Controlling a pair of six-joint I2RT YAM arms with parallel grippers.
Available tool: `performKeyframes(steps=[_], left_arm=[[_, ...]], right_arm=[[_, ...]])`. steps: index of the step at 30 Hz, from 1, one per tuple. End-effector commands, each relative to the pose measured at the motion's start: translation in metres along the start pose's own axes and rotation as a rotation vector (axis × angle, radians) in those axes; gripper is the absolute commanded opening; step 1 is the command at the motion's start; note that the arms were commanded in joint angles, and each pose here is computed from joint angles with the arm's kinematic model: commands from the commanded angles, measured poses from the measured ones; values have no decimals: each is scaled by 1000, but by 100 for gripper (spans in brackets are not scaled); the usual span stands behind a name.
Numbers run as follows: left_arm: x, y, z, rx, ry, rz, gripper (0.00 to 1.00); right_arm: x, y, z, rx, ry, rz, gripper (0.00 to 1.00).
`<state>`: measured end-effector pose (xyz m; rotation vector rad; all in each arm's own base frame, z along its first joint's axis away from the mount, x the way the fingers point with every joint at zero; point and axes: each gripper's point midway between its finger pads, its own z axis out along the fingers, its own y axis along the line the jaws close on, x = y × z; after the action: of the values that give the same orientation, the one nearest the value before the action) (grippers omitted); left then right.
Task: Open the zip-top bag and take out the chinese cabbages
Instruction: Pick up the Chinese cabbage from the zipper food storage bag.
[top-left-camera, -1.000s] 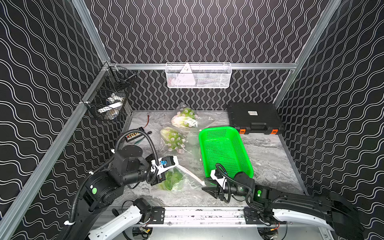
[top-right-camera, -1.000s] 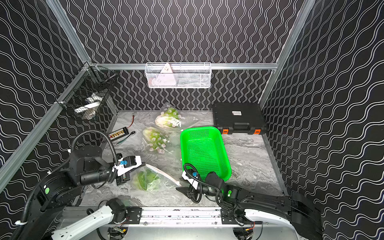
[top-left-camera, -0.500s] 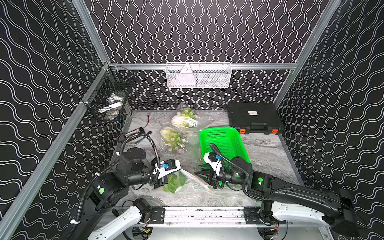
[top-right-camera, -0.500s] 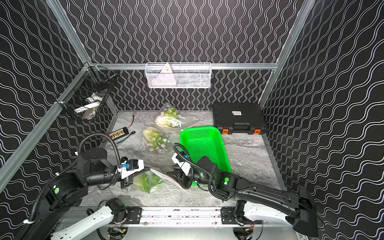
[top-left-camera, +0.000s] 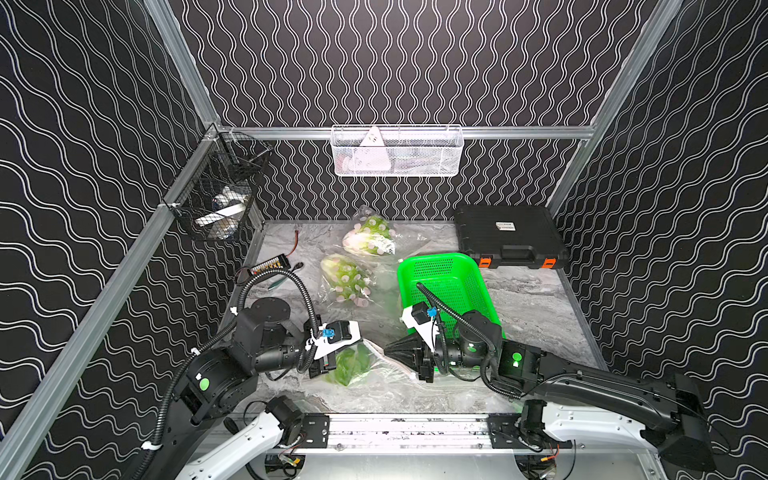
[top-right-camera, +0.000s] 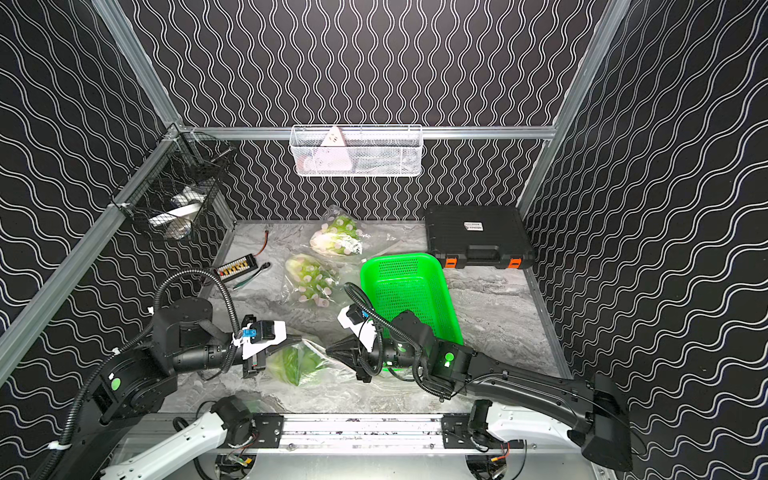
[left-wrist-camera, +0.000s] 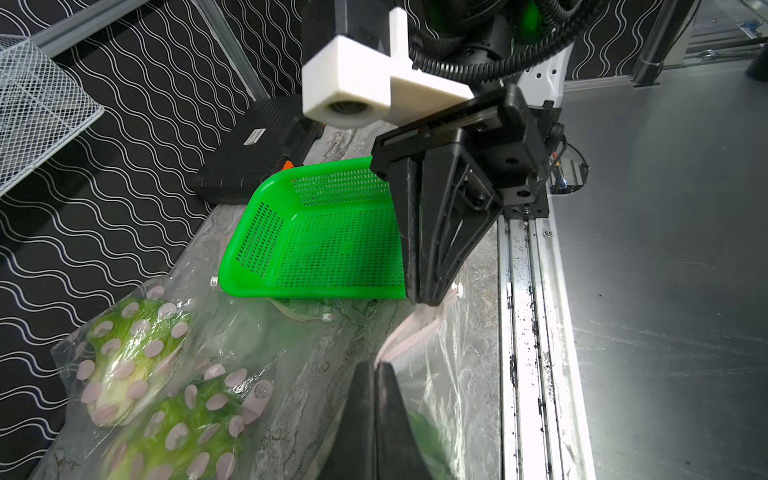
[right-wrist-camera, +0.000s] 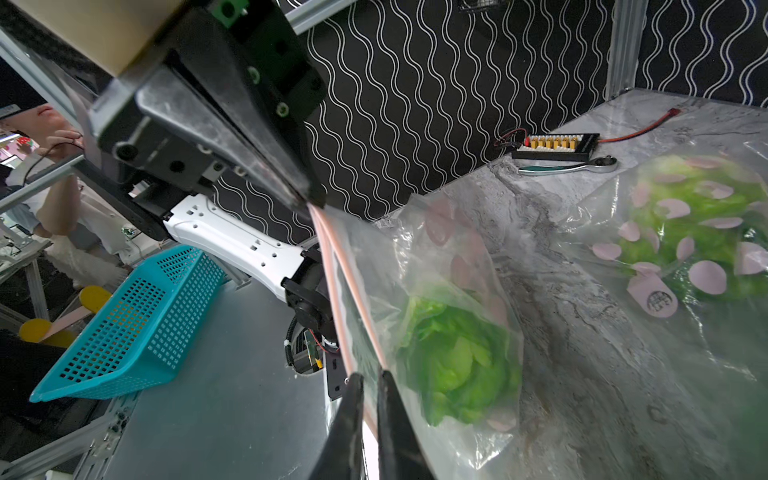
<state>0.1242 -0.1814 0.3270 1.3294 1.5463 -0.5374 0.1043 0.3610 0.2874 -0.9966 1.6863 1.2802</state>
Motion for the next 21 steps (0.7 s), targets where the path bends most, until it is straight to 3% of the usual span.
performKeyframes(steps=[1,21], left_arm=[[-7,0,1,10,-33,15,0],[-5,-1,-4,-13,-30,14,0]], right_arm=[[-6,5,1,-20,-6,-6,12],[34,-8,28,-23,131,-7,14]])
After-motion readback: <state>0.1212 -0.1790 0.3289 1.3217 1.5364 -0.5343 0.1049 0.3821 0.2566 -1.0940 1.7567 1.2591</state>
